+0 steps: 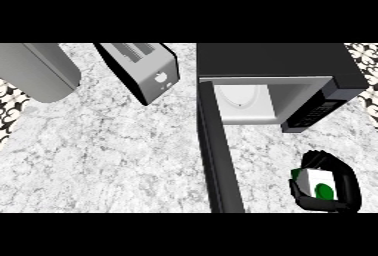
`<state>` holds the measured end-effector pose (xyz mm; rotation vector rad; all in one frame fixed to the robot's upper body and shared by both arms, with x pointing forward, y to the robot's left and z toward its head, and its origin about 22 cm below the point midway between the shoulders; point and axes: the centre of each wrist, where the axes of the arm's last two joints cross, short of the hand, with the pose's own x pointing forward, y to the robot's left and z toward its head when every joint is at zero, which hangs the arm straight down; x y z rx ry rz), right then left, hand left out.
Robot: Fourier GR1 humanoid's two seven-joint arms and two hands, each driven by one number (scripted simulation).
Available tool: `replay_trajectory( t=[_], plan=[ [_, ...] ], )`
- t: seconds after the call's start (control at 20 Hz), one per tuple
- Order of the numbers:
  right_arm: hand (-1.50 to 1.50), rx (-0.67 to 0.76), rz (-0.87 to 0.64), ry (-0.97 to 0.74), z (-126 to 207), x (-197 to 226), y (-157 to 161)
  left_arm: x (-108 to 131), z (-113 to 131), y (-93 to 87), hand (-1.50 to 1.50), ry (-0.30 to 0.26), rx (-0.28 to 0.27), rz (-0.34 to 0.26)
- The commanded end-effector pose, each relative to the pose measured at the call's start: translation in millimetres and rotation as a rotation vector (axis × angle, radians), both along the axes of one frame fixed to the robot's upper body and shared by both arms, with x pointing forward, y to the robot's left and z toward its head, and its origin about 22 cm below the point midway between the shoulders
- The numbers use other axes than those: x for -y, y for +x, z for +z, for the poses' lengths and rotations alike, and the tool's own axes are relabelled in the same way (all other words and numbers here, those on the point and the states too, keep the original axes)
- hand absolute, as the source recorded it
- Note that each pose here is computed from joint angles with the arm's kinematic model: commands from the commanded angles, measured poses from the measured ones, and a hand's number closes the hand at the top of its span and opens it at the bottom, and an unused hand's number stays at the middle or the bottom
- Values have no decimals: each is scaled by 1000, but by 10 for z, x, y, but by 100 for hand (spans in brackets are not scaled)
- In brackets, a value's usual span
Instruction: Pick up the milk, place it into the microwave and close the microwave
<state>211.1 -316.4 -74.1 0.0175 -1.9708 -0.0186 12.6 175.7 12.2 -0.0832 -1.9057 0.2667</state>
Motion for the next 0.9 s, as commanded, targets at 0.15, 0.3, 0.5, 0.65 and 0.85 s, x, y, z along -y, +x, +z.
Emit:
replay_trajectory(
  t=[0.15,0.3,0.5,0.65,0.85],
  plan=[
    [150,11,42,95,323,-327,26,-116,51,-218,-150,-11,9,-6],
    [150,5,6,22,409,-503,74,-356,80,15,-150,-9,-7,-6],
    [150,-1,-12,-22,657,-788,213,-165,1,-248,-150,-21,-3,-5],
    [150,-9,20,-34,564,-939,579,-90,35,-138,-150,-33,-8,1],
    [150,-26,-32,-128,414,-876,635,-154,77,-59,-150,-19,-11,20]
  ],
)
